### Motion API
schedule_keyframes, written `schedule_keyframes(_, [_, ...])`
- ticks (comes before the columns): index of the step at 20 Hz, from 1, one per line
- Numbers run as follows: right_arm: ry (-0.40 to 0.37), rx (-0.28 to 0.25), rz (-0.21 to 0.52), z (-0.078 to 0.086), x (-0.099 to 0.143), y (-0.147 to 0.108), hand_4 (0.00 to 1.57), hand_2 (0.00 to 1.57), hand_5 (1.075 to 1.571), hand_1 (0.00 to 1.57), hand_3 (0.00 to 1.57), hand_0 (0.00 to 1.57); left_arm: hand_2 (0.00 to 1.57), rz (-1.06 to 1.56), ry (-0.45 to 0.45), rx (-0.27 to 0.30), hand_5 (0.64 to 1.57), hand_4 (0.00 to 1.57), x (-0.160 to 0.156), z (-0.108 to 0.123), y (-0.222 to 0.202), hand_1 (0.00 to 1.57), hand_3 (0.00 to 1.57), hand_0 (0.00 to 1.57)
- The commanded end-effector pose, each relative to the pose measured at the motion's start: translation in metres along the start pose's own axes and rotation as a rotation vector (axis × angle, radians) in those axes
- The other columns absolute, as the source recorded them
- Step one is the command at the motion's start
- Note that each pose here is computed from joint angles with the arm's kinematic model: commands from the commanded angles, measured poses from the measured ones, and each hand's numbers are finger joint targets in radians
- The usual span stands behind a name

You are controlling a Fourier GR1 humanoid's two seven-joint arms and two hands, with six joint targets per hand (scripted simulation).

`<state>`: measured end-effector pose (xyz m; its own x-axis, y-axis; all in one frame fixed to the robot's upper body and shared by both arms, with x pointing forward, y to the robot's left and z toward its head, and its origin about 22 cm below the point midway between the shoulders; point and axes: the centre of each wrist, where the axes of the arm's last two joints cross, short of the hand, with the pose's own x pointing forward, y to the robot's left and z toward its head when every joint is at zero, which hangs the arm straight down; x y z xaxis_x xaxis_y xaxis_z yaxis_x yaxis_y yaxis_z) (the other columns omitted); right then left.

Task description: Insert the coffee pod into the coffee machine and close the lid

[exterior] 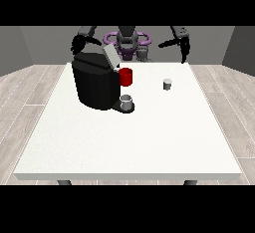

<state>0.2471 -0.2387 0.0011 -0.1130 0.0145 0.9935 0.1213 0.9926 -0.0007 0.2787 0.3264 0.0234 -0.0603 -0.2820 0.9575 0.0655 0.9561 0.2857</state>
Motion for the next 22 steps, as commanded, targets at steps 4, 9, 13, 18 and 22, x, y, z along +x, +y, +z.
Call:
schedule_keyframes(4, [-0.036, 0.035, -0.021, 0.0, 0.003, 0.024, 0.23, 0.0, 1.571, 0.0, 0.0, 0.0, 0.0, -0.086, 0.081, 0.002, 1.571, 0.0, -0.007, -0.026, 0.022, 0.0, 0.0, 0.0])
schedule_keyframes(9, [-0.052, 0.043, -0.018, -0.028, 0.026, 0.017, 0.34, 0.0, 1.571, 0.0, 0.0, 0.0, 0.0, -0.113, 0.124, 0.039, 1.571, 0.0, -0.01, -0.045, 0.031, 0.0, 0.0, 0.0])
schedule_keyframes(13, [-0.029, 0.014, -0.001, -0.04, 0.035, 0.035, 0.36, 0.0, 1.571, 0.0, 0.0, 0.0, 0.0, -0.131, 0.166, -0.019, 1.571, 0.0, -0.019, -0.052, 0.017, 0.0, 0.0, 0.0])
schedule_keyframes(18, [0.018, 0.021, 0.028, -0.035, 0.01, 0.016, 0.37, 0.0, 1.571, 0.0, 0.0, 0.0, 0.0, -0.236, 0.196, -0.063, 1.571, 0.0, -0.023, -0.056, 0.012, 0.0, 0.0, 0.0])
schedule_keyframes(22, [0.072, 0.012, 0.055, -0.036, 0.003, 0.014, 0.42, 0.0, 1.571, 0.0, 0.0, 0.0, 0.46, -0.28, 0.218, -0.097, 1.571, 0.0, -0.023, -0.064, 0.001, 0.0, 0.0, 0.0])
